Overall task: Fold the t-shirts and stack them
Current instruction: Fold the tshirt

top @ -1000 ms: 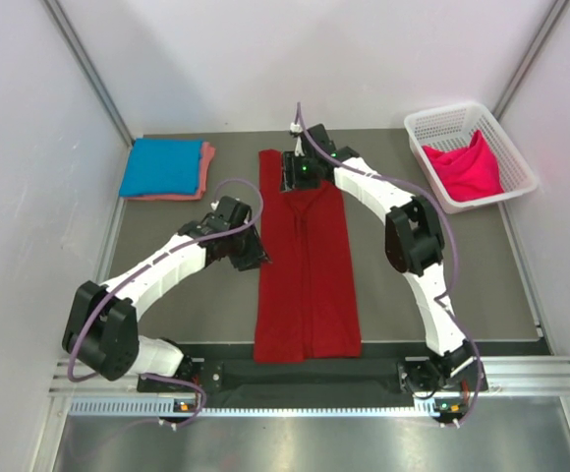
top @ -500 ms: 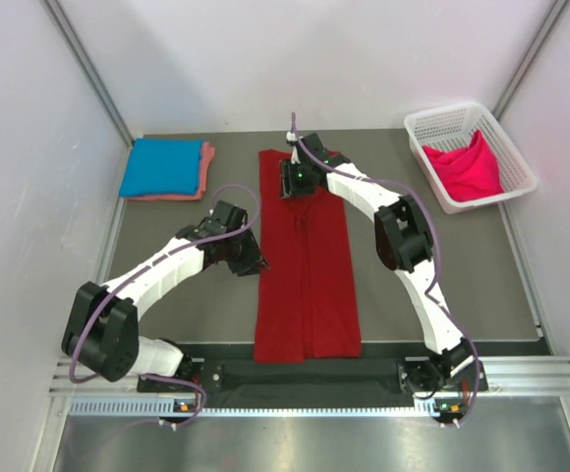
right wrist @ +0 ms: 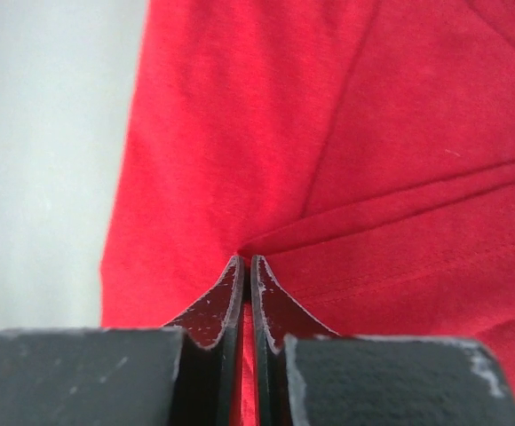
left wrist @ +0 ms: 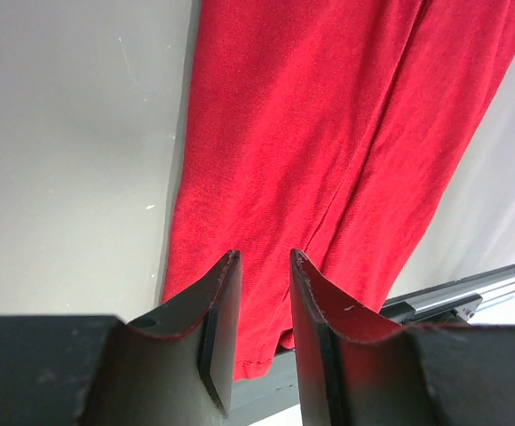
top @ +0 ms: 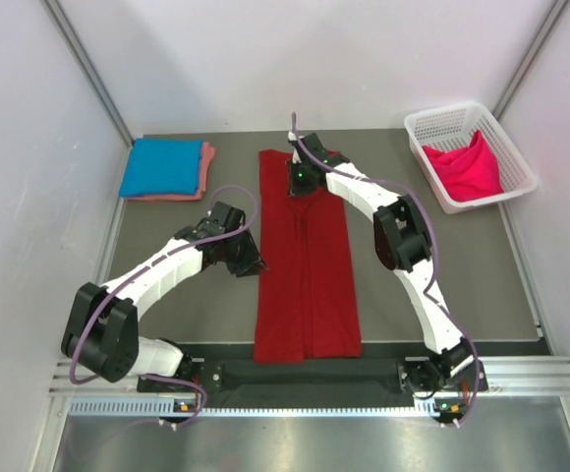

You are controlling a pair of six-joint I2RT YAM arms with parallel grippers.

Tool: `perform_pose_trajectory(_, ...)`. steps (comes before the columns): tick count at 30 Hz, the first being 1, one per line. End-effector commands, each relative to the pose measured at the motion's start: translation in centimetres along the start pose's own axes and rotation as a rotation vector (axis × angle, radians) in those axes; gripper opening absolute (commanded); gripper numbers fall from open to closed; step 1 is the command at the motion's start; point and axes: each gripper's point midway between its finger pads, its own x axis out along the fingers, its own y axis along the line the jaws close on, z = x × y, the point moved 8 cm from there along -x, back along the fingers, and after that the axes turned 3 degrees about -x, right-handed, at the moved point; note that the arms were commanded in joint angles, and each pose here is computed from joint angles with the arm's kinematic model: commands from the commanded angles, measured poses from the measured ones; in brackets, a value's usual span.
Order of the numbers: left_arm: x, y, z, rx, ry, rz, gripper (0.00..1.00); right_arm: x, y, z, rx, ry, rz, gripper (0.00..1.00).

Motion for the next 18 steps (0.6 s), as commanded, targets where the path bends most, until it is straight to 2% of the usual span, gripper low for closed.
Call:
perform_pose_trajectory(1, -0.8, -1.0, 0.6, 0.011, -0.031, -0.065, 0.33, -4.7, 0.6, 3.3, -0.018, -0.099, -0.053, 0.00)
perform_pose_trajectory(7, -0.7, -1.4, 0.5, 0.004, 0.010, -0.078, 0.33, -8.5, -2.0, 0.7, 0.074, -0.045, -0.080, 0.00)
perform_pose_trajectory(9, -0.7, -1.2, 0.4, 0.007, 0.013, -0.071, 0.33, -8.8, -2.9, -1.5, 0.095, 0.003, -0.097, 0.02)
perform_pose_trajectory(10, -0.7, -1.2, 0.4, 0.009, 0.014, -0.068, 0.33, -10.0, -2.8, -1.6, 0.099, -0.006, -0.077, 0.06)
perform_pose_trajectory(12, -0.8, -1.1, 0.3, 0.011, 0.014, -0.062, 0.33, -10.4, -3.6, -4.3, 0.118, 0.054, -0.101, 0.08)
perform_pose_trajectory(13, -0.9, -1.1, 0.3, 0.012, 0.013, -0.063, 0.33, -11.6, -3.6, -4.4, 0.120, 0.033, -0.120, 0.12)
perform_pose_trajectory(14, -1.0, -1.1, 0.3, 0.009, 0.010, -0.063, 0.33, -11.5, -4.4, -6.4, 0.135, 0.077, -0.148, 0.16)
perform_pose_trajectory(18, -1.2, -1.1, 0.3, 0.007, 0.012, -0.066, 0.33, -13.0, -6.2, -8.8, 0.152, 0.090, -0.200, 0.26)
